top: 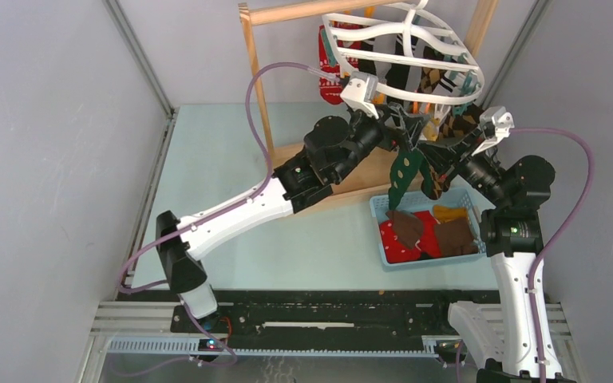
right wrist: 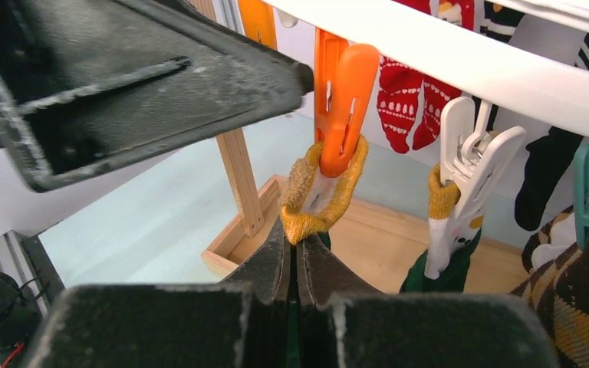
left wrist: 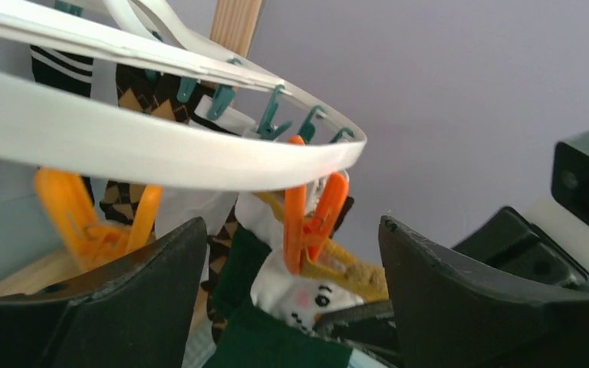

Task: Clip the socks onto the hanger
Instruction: Clamp the sock onto the hanger.

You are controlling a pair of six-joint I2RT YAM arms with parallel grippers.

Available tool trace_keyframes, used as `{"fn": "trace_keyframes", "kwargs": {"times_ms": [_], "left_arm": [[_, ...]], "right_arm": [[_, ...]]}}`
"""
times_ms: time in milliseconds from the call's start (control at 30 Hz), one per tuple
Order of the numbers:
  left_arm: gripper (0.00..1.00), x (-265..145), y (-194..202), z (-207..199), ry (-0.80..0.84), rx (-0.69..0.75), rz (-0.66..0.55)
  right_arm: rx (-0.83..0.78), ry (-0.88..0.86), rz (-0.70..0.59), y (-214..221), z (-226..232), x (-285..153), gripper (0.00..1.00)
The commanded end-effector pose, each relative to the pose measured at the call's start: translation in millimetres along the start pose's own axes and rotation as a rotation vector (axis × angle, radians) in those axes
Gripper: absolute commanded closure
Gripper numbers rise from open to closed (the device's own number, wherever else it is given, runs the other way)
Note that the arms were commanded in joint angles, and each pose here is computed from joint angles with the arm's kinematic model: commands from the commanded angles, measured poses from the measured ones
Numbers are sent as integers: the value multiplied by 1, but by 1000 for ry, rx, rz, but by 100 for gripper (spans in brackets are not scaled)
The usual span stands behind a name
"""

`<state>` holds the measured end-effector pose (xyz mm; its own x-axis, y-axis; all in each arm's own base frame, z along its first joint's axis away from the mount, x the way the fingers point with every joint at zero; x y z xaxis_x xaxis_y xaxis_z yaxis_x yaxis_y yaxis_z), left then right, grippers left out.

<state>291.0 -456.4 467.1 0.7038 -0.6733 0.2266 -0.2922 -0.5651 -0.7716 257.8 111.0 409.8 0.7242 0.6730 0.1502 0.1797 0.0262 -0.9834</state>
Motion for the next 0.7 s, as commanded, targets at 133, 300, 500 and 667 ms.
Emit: {"fn": "trace_keyframes", "kwargs": {"times_ms": [133,300,500,667], "left_arm": [[12,-50,-23,-29,169,66,54],[12,-78,-16,-25,214,155,110],[11,-115,-8,2,173,246,141],[9,-142,-4,29,118,280,145]], "right_arm": [[-56,46,22,-5,-5,-5,89],[-52,101,50,1,-16,-9,84],[-65,172,108,15,-35,-18,82],[-72,241,156,27,-53,-27,82]]}}
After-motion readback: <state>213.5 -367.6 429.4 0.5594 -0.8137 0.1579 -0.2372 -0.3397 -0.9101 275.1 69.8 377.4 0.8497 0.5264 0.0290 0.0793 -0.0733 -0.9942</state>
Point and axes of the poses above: each gripper's point midway between its finger pads, its own x axis out along the fingers, its own z axis along the line the jaws close on, y = z × x, the point moved 1 cm from there along -x, back along the fingers, and after that the axes turned 12 degrees about -x, right-handed, at the moved point
